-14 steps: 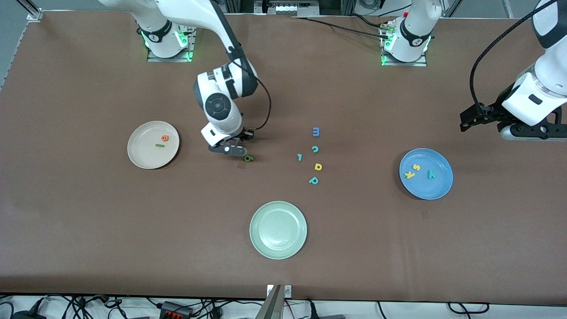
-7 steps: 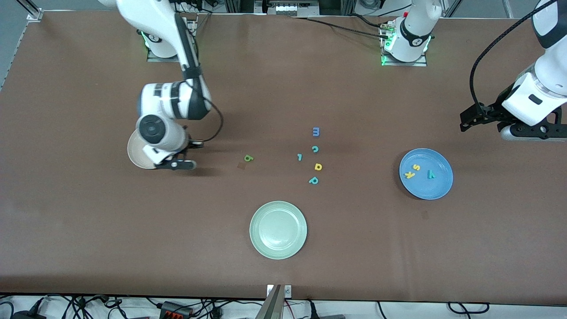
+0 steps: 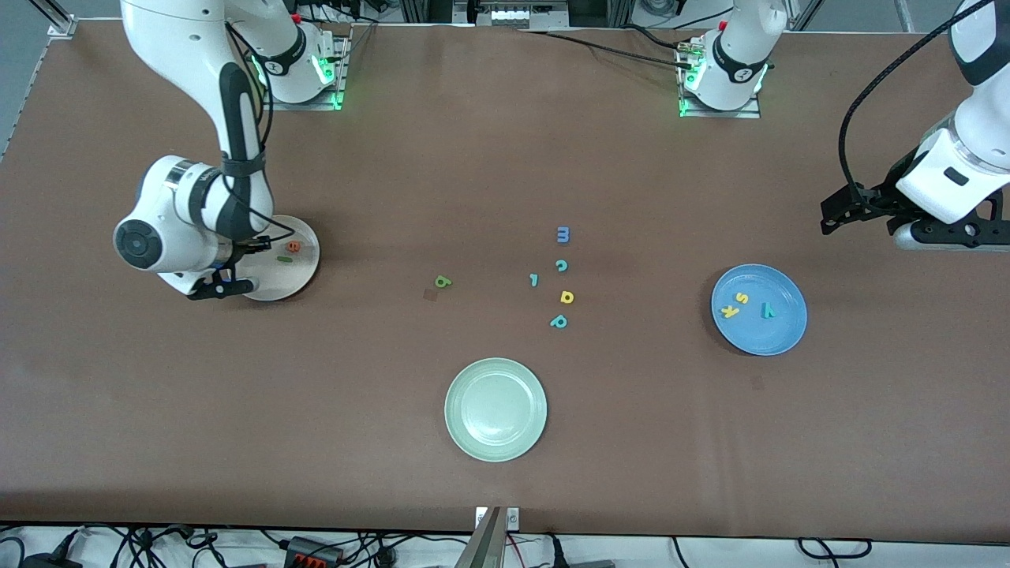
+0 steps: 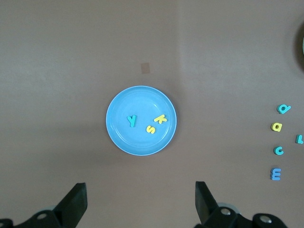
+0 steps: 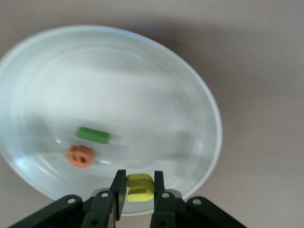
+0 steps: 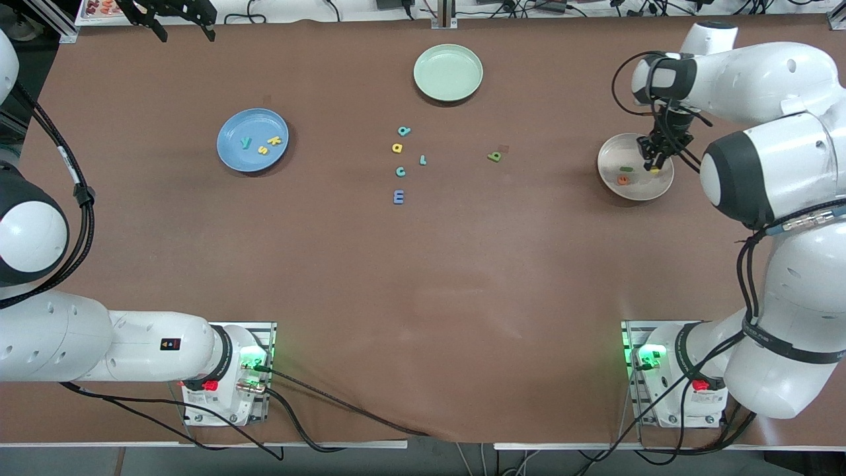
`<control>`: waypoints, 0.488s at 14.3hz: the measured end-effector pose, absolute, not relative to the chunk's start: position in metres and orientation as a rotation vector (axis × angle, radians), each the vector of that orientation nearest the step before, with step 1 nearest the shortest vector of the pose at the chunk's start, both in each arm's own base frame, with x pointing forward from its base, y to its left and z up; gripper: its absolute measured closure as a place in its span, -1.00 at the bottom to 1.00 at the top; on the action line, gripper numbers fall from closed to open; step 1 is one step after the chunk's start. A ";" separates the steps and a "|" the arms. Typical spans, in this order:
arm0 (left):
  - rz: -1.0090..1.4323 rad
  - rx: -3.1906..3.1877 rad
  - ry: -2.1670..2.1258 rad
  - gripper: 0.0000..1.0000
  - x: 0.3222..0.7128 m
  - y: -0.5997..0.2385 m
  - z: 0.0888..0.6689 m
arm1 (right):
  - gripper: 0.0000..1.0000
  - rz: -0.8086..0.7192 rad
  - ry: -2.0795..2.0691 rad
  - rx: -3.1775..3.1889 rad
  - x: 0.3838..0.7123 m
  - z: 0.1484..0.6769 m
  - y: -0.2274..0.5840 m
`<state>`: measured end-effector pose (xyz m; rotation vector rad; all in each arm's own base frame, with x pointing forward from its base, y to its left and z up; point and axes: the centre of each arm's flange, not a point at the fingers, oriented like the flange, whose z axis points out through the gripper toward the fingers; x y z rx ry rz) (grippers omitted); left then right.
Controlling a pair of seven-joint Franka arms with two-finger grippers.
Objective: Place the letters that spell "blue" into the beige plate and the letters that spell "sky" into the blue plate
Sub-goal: 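Carry the yellow u with the right gripper and release it on the beige plate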
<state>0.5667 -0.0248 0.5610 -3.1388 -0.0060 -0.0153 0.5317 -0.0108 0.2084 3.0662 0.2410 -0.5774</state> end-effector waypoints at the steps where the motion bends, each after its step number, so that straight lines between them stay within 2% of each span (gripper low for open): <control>1: -0.018 -3.139 -0.006 -1.00 0.567 -0.025 0.562 | 0.44 -0.570 0.249 3.068 0.532 0.208 -0.016; 4: -0.023 -3.139 -0.006 -1.00 0.567 -0.025 0.563 | -0.04 -0.547 0.267 3.071 0.537 0.211 -0.010; 7: -0.023 -3.139 -0.005 -1.00 0.567 -0.025 0.563 | -0.63 -0.456 0.280 3.109 0.556 0.227 0.006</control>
